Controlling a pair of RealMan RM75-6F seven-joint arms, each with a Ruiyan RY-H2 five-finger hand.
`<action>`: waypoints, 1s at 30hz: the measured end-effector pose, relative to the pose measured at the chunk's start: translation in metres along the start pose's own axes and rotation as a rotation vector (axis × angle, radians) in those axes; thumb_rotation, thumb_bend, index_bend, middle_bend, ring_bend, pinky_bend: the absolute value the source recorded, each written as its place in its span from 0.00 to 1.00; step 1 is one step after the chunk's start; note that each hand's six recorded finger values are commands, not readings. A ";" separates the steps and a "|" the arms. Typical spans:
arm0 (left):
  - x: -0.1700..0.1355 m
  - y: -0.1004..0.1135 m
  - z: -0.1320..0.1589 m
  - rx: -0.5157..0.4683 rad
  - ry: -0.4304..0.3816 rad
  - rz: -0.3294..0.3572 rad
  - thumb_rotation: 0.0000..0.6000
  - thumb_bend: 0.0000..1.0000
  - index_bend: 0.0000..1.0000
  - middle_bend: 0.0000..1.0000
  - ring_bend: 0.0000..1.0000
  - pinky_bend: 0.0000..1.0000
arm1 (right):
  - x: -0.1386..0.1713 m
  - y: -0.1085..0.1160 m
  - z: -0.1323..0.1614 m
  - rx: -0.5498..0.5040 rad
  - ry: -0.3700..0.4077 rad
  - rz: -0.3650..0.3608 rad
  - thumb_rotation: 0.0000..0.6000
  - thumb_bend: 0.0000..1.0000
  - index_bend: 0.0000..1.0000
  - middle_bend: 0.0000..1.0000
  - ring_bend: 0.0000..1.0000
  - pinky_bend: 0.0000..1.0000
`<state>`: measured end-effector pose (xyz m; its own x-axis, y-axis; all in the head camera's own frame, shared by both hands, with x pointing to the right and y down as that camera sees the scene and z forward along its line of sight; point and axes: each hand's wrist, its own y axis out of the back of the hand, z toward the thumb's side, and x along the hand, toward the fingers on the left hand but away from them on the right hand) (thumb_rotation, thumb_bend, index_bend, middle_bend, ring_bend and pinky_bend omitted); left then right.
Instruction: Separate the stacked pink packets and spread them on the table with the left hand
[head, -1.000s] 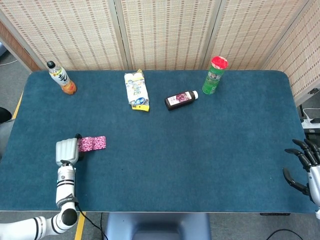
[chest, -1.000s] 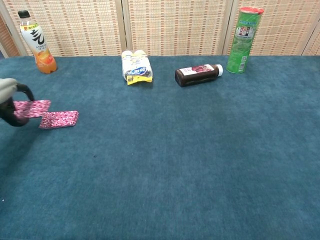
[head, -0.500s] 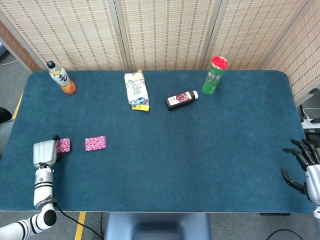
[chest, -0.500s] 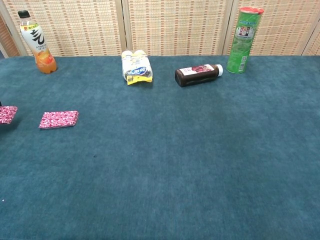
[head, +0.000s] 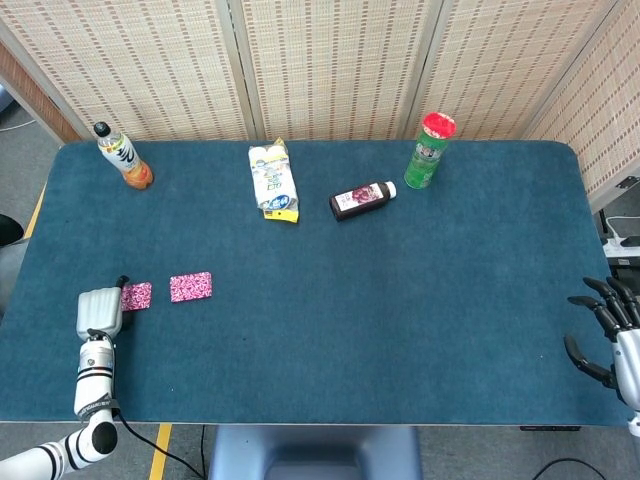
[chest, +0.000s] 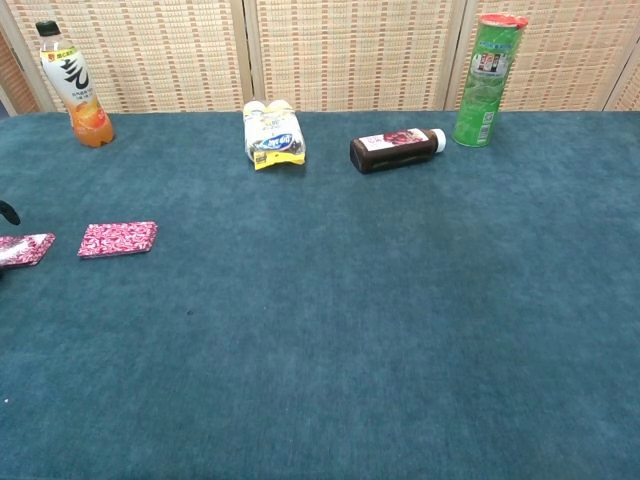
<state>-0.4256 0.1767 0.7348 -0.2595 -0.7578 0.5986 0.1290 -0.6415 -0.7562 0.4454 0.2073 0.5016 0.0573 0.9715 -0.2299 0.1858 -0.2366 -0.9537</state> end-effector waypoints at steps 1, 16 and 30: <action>0.000 0.001 0.001 -0.004 -0.002 0.001 1.00 0.31 0.20 1.00 1.00 1.00 | 0.000 0.000 0.000 -0.001 0.001 0.000 1.00 0.31 0.31 0.15 0.09 0.57; -0.016 0.033 0.075 -0.085 -0.124 0.015 1.00 0.31 0.21 1.00 1.00 1.00 | 0.000 0.000 0.000 -0.001 0.001 0.003 1.00 0.31 0.31 0.15 0.09 0.57; -0.014 0.024 0.119 -0.070 -0.134 -0.019 1.00 0.30 0.22 1.00 1.00 1.00 | 0.000 0.002 -0.002 -0.009 -0.001 0.005 1.00 0.31 0.31 0.15 0.09 0.57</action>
<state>-0.3052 0.1580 0.7397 -0.1309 -0.7576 0.6394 0.0568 -0.6497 -0.7581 0.4473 0.2066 0.5000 0.0576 0.9703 -0.2349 0.1941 -0.2417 -0.9507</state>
